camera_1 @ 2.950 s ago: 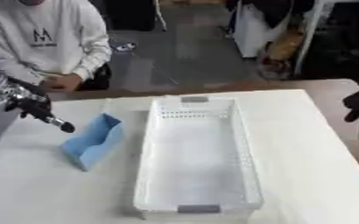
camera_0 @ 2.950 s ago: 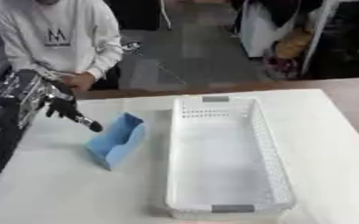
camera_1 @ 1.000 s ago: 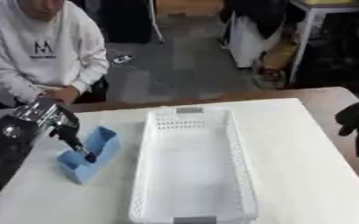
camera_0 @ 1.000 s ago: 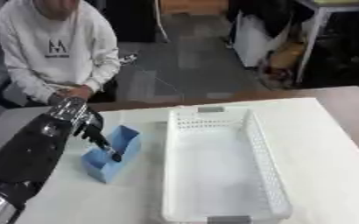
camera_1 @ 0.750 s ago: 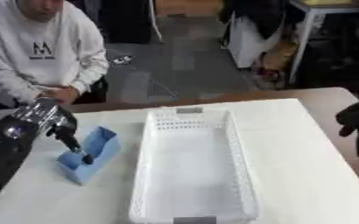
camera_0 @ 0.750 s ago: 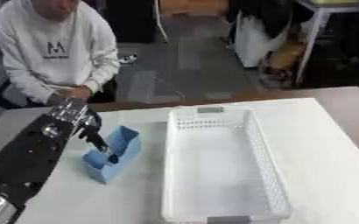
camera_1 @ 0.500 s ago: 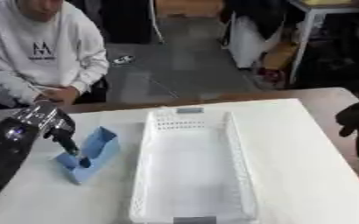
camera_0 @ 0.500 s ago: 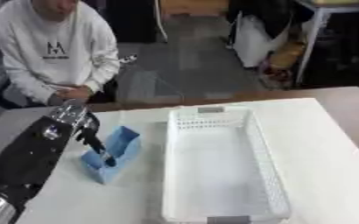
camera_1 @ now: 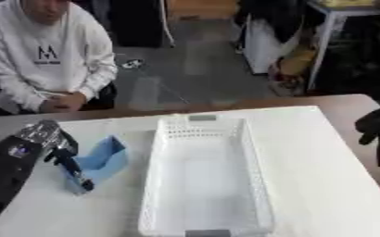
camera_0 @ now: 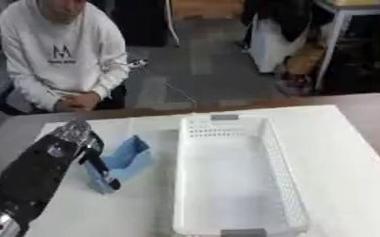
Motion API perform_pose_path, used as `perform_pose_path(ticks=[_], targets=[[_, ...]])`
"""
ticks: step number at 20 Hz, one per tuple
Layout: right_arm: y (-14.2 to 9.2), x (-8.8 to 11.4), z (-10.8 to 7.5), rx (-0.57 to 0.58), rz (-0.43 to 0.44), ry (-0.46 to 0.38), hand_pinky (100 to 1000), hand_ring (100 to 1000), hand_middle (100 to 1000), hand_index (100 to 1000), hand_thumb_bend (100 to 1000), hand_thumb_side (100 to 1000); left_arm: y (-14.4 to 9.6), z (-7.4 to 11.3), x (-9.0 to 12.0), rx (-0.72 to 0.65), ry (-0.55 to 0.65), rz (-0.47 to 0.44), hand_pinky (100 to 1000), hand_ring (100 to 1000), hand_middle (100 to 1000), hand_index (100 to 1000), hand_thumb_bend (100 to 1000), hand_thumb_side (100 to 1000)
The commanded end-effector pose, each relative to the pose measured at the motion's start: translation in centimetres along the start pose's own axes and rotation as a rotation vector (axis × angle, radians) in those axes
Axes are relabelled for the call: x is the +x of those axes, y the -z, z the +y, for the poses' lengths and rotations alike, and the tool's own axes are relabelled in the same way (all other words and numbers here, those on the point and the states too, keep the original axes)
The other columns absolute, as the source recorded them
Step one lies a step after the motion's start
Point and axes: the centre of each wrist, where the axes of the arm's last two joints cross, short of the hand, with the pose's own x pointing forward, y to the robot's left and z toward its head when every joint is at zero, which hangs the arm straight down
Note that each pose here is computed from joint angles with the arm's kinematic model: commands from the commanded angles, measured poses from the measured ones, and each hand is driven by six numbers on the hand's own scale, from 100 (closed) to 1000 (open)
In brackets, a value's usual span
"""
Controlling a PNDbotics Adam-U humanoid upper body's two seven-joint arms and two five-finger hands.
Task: Pick up objects on the table and place them in the box.
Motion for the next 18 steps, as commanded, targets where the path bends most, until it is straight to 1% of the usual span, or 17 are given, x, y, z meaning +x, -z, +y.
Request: perform_pose_path(ticks=[1,2,3,4,5,6,7,8,9,13,16,18], targets=[[0.5,0.3,-0.7,0.014,-0.025,-0.022,139,436,579,664,100,749,-1.3,1.2,-0.9,-0.082,0.101,-0.103,301,501,557,706,402,737],[0.5,0.3,-0.7,0.013,-0.025,-0.022,139,436,579,664,100,749,-1.6,1.6,-0.9,-0.063,0.101,-0.103,303,505,565,712,422,743],[0.5,0.3,-0.7,0.013,-0.026,-0.021,140,436,579,664,100,748,-2.0,1.9,-0.9,-0.044,0.101,-0.101,250,447,444,602,210,705],[0.5,0.3,-0.7,0.012,-0.027,-0.021,140,436,579,664,100,748,-2.5,2.4,-1.0,-0.018,0.102,-0.095,237,434,416,571,139,721],[0.5,0.3,-0.7,0.012,-0.027,-0.021,140,436,579,664,100,748,-2.9,2.8,-1.0,0.011,0.106,-0.089,202,400,367,527,100,751],[0.5,0.3,-0.7,0.011,-0.028,-0.021,140,436,579,664,100,748,-3.4,3.2,-1.0,0.044,0.115,-0.084,213,411,381,535,100,742],[0.5,0.3,-0.7,0.01,-0.029,-0.02,140,434,576,662,100,745,-3.7,3.4,-1.0,0.071,0.126,-0.08,128,327,307,490,100,731],[0.5,0.3,-0.7,0.008,-0.03,-0.019,139,434,576,662,100,745,-4.1,3.6,-1.1,0.104,0.142,-0.078,100,294,289,480,100,723],[0.5,0.3,-0.7,0.006,-0.031,-0.019,139,434,575,661,100,745,-4.3,3.7,-1.1,0.129,0.156,-0.076,100,263,272,474,100,721],[0.5,0.3,-0.7,0.007,-0.03,-0.019,139,434,576,662,100,746,-6.2,4.4,-2.2,0.258,0.168,-0.082,100,199,235,463,100,741],[0.4,0.3,-0.7,0.005,-0.031,-0.018,141,435,575,661,100,743,-8.9,5.8,-3.2,0.419,0.165,-0.082,100,180,227,459,100,761],[0.5,0.3,-0.7,0.0,-0.034,-0.017,141,435,574,661,100,742,-10.5,6.6,-3.4,0.508,0.177,-0.072,100,174,224,459,100,773]])
